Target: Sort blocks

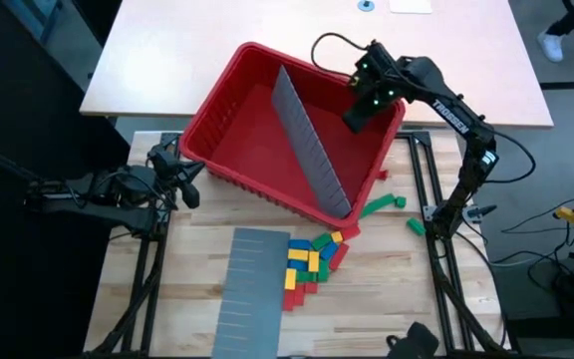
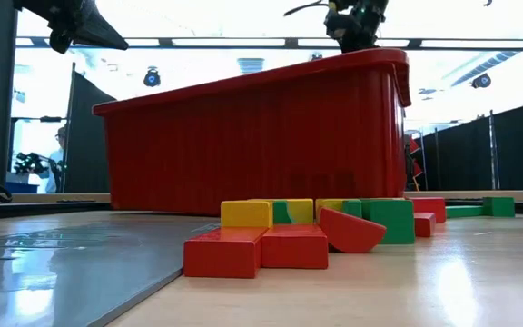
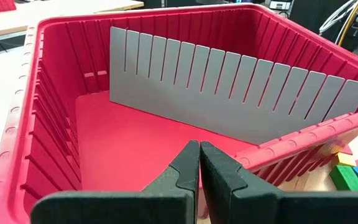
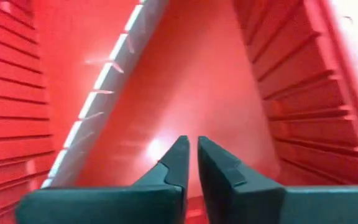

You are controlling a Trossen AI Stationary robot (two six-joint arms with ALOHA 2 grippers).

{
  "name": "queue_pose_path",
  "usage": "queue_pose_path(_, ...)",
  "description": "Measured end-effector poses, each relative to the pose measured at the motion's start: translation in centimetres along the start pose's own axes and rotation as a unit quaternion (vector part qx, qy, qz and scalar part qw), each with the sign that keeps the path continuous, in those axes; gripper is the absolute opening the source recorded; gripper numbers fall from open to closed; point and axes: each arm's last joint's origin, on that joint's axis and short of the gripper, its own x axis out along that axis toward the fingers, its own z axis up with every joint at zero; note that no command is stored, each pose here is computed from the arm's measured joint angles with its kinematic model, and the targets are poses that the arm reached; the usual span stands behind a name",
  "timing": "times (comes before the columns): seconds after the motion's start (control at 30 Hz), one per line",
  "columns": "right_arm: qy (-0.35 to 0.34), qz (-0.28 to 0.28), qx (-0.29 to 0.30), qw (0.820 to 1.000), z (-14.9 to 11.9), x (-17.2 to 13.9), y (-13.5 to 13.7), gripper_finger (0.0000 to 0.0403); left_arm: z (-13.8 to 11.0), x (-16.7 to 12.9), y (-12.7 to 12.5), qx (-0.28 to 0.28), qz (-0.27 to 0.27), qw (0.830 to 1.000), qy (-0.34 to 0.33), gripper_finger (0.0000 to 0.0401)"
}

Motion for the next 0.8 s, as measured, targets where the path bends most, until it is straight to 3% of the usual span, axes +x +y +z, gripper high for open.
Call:
queue_pose_path(0.27,0.012,0.028,-0.011,0.999,-0.2,0.8,2.6,0.0162,0.0,0.0,0.0,0.0,0.0,1.0,0.0,0.0)
queue_pose_path(0.4,0.011,0.033,-0.002,0.999,-0.1,1.2,3.3,0.0206,0.0,0.0,0.0,0.0,0.0,1.0,-0.001,0.0)
queue_pose_path(0.57,0.018,0.052,0.022,0.998,-0.2,1.9,3.7,0.0231,0.1,0.0,0.0,-0.002,-0.001,1.0,-0.002,0.0)
queue_pose_path(0.8,0.023,0.065,0.037,0.997,-0.4,3.0,4.4,0.0231,0.0,0.0,0.0,-0.001,-0.001,1.0,-0.002,0.0)
